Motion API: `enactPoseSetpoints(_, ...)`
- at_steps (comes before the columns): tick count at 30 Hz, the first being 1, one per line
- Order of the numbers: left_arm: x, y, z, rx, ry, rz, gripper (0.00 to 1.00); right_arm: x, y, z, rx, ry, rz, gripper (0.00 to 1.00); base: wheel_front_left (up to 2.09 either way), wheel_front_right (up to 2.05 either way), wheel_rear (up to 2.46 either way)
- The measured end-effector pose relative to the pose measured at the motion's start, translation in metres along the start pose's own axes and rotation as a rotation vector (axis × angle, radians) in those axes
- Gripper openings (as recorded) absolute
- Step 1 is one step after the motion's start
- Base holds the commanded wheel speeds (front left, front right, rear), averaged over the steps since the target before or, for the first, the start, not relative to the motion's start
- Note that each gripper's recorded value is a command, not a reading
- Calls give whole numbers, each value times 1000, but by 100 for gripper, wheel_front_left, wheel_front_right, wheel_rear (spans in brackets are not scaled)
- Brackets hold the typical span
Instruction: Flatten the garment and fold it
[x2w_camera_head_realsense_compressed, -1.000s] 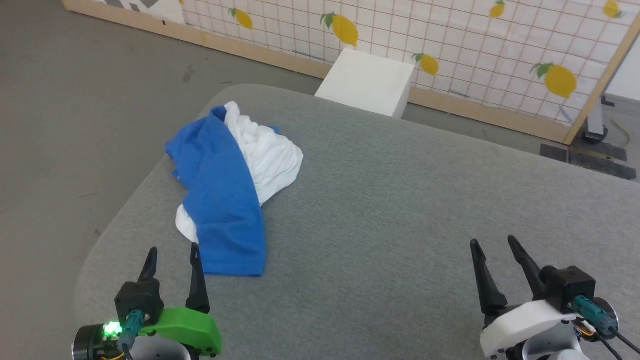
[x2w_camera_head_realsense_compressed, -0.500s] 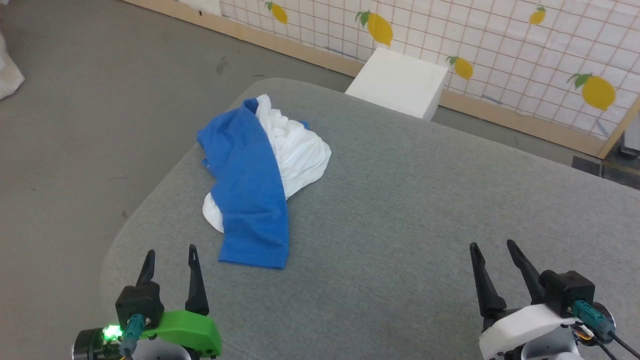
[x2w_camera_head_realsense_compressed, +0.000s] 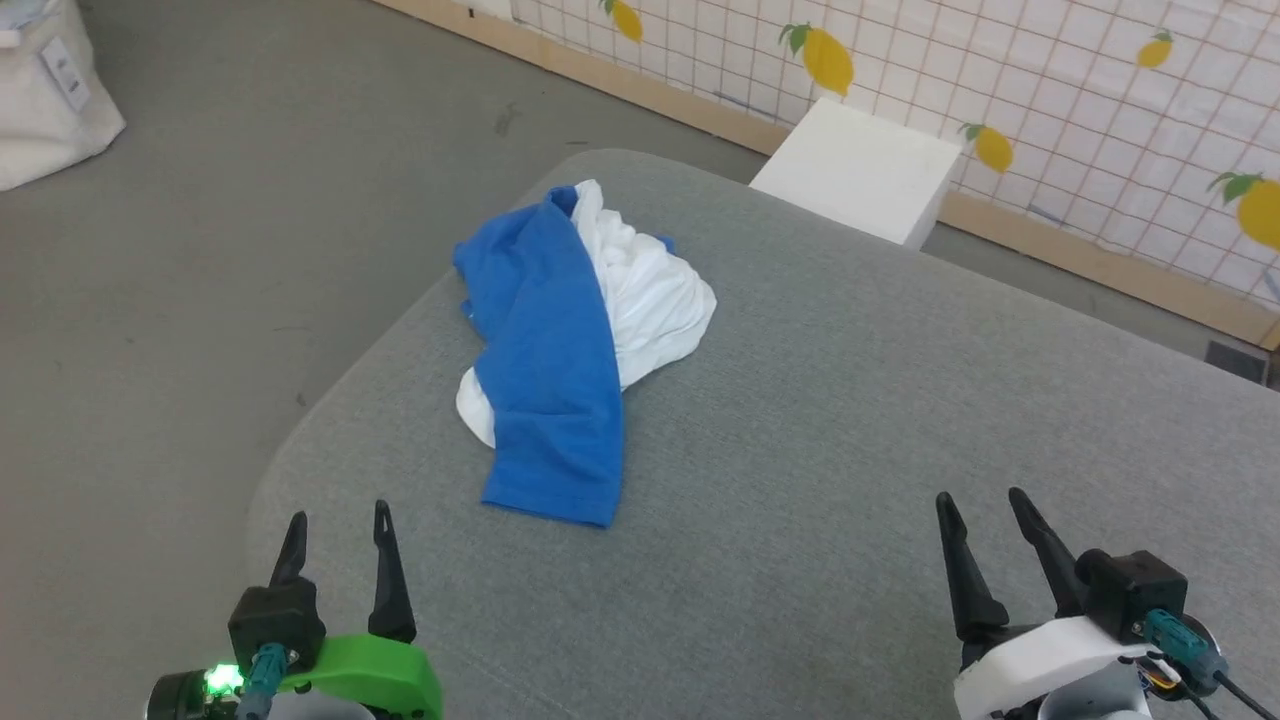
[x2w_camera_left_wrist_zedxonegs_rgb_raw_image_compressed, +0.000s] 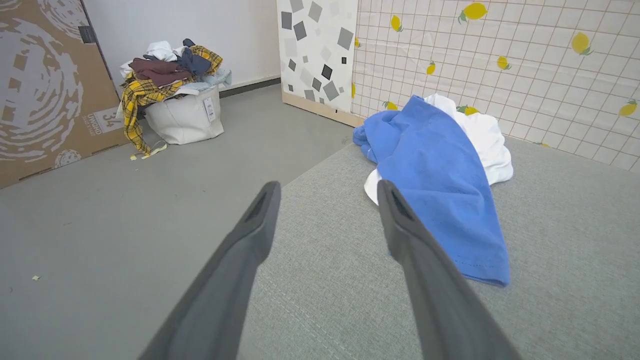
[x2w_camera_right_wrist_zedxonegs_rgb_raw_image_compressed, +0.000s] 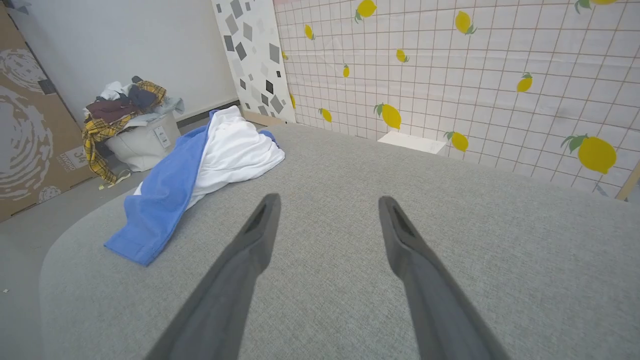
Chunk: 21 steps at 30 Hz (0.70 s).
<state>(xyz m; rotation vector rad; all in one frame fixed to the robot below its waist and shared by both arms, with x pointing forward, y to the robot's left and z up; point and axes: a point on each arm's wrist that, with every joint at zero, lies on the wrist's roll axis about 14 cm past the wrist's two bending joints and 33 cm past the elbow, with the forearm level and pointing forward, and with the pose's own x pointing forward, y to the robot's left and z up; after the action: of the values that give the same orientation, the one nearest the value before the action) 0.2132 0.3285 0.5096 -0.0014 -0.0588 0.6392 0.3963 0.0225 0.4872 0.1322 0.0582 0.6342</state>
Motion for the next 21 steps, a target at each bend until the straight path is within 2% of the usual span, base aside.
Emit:
enactPoseSetpoints(4,1,4,3,-15,-9,15,100,3,4,-4,9,5,13,100,0,0,0)
enactPoseSetpoints(9,24,-3,22,-26,-70,-12,100,6,2,-12,19,16,14,100,0,0,0)
enactPoseSetpoints(14,61,-14,42,-106,-110,-55,100,10,-9,-16,12,23,-11,100,0,0,0)
enactPoseSetpoints(21,119,-47,51,-204,-51,-149,100,9,-37,-23,5,45,-80,100,0,0,0)
